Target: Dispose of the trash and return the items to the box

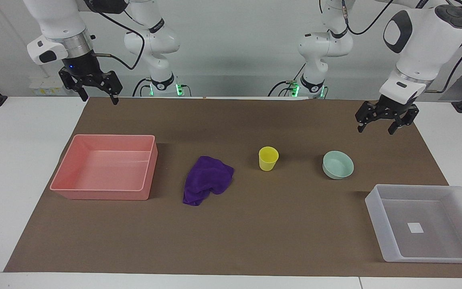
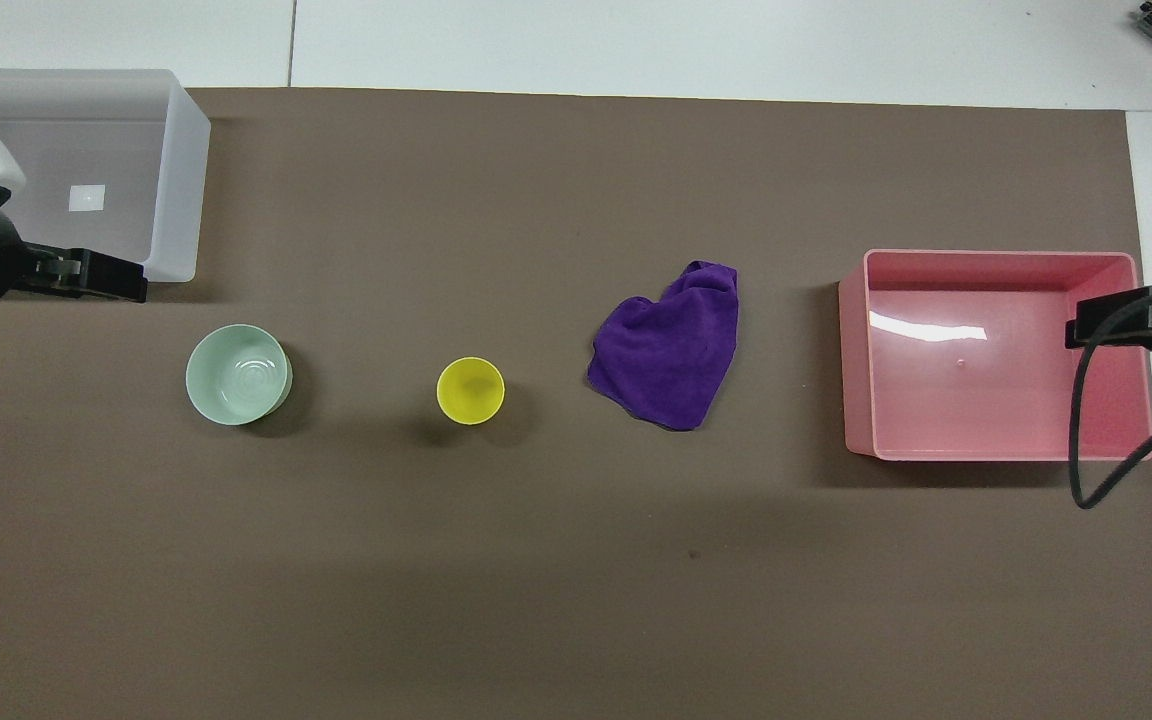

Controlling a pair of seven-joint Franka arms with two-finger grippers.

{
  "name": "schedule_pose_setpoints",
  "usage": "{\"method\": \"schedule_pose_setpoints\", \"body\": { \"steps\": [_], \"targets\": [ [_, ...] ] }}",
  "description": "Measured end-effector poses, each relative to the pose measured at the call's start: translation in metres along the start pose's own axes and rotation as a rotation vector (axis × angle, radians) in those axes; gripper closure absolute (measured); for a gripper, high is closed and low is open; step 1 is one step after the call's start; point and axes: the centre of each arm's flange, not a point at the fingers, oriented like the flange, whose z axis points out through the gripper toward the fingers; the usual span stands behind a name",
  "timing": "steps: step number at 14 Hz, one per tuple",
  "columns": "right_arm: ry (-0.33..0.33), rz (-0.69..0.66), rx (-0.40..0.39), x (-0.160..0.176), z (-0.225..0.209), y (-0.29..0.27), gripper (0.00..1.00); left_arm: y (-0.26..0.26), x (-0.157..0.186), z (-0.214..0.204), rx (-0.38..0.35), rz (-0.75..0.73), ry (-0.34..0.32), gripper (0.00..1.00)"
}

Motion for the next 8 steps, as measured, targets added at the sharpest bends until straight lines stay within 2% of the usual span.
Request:
{"method": "schedule_pose_setpoints", "body": {
  "steps": [8],
  "targets": [
    [0.0,0.0,0.0,0.0,0.0,-0.0002,0.0,0.0004,-0.0008,0.0031,0.0,0.001,-0.007,0.0]
  ]
}}
